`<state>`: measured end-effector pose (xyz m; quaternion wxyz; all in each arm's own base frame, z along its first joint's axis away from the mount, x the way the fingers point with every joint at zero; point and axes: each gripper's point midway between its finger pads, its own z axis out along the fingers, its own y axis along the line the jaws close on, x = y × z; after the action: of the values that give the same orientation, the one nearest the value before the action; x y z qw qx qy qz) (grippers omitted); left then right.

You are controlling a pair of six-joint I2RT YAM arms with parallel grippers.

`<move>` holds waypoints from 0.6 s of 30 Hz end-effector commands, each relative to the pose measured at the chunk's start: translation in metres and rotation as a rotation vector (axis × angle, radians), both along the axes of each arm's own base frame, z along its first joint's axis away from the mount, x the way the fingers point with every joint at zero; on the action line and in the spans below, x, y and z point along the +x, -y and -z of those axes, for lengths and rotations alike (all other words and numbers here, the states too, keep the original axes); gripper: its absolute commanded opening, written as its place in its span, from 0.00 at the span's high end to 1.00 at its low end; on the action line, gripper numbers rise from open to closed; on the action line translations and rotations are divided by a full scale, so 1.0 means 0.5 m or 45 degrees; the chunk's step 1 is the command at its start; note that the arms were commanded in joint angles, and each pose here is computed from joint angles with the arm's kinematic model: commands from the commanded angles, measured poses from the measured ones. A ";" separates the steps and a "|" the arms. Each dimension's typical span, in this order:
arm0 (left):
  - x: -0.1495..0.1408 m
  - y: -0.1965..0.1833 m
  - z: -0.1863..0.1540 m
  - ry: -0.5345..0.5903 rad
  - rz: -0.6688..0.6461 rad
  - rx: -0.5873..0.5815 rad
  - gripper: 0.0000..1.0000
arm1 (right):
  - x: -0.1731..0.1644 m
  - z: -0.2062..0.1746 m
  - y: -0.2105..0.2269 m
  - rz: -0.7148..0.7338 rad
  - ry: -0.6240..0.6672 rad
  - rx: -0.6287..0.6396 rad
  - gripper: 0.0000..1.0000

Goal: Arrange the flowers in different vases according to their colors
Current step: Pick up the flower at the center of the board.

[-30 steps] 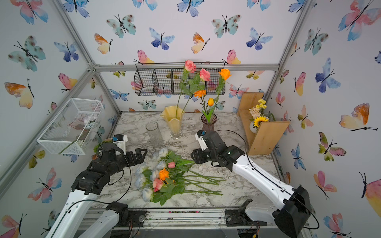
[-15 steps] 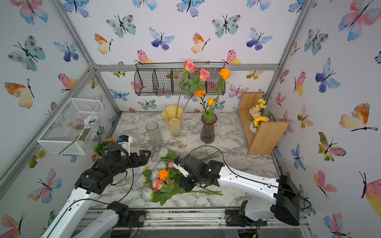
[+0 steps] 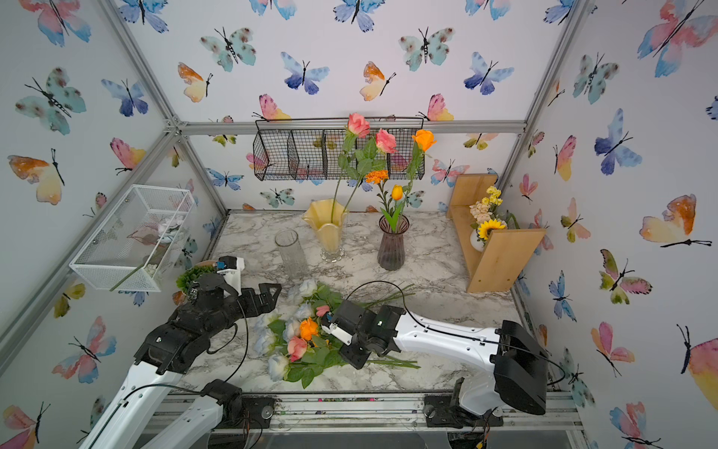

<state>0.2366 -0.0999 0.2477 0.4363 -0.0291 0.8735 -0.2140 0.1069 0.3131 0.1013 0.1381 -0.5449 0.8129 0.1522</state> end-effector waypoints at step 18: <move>-0.014 0.005 -0.021 0.074 0.041 -0.029 0.01 | 0.049 0.064 -0.028 -0.331 0.326 -0.047 0.62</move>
<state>0.2303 -0.0982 0.2568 0.4540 -0.0265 0.8622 -0.2230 0.1253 0.3219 0.0741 0.1925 -0.6529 0.7261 0.0972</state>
